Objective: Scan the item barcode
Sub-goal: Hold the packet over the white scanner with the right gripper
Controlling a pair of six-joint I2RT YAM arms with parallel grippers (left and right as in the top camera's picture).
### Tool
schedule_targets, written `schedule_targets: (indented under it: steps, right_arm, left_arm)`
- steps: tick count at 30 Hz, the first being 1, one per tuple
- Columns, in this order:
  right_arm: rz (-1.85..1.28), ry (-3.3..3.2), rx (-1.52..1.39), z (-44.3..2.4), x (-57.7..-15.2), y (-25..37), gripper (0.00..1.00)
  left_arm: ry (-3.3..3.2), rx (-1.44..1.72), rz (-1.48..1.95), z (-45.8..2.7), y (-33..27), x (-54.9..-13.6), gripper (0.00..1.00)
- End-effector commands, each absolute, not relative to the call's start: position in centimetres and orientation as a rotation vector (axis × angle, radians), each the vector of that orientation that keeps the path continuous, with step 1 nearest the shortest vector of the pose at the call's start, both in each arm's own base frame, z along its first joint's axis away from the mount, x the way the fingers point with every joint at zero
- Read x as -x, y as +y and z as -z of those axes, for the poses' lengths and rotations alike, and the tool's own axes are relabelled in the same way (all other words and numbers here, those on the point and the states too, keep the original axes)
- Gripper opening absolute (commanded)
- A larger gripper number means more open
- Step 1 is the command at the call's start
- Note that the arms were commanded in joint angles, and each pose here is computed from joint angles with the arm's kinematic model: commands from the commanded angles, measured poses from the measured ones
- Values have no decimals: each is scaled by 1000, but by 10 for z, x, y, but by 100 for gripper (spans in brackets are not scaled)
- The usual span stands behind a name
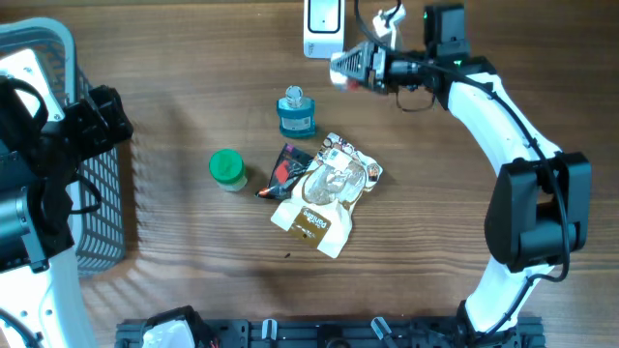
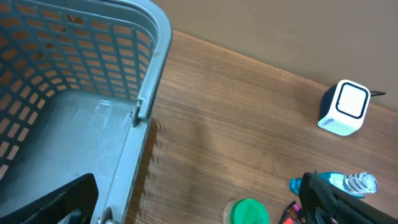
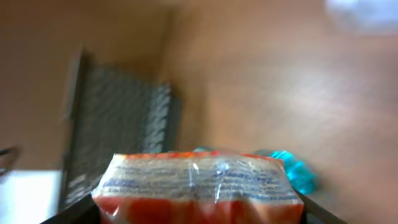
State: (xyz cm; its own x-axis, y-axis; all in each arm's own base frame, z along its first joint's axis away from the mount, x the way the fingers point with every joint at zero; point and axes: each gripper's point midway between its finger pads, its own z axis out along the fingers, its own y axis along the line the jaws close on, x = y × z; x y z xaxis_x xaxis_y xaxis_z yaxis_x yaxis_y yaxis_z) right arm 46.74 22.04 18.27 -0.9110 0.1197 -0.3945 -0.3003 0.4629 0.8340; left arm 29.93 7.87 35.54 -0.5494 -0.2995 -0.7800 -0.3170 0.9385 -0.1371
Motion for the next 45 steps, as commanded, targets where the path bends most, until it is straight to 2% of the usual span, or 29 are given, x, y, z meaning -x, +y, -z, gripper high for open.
schedule_targets:
  steps: [1, 5, 7, 17, 19, 20, 27, 45]
  right_arm:
    - [-912, 2231, 151, -171, -522, 192, 72]
    - [-624, 2081, 230, -179, -555, 193, 72]
    - [-558, 2007, 226, -180, -569, 200, 68]
    - [-392, 1720, 291, -158, -613, 218, 67]
    - [-374, 1661, 330, -156, -615, 229, 67]
    - [-369, 1644, 349, -154, -616, 236, 63]
    - [-331, 1604, 389, -135, -636, 272, 64]
    - [-265, 1631, 418, -120, -646, 270, 64]
  left_arm:
    - [2186, 421, -26, -356, 78, -300, 100]
    - [2186, 421, -25, -356, 77, -300, 100]
    - [2186, 421, -26, -356, 78, -300, 100]
    - [2186, 421, -25, -356, 77, -300, 100]
    - [2186, 421, -25, -356, 77, -300, 100]
    - [2186, 421, -25, -356, 77, -300, 100]
    - [2186, 421, -26, -356, 78, -300, 100]
    - [2186, 421, -26, -356, 78, -300, 100]
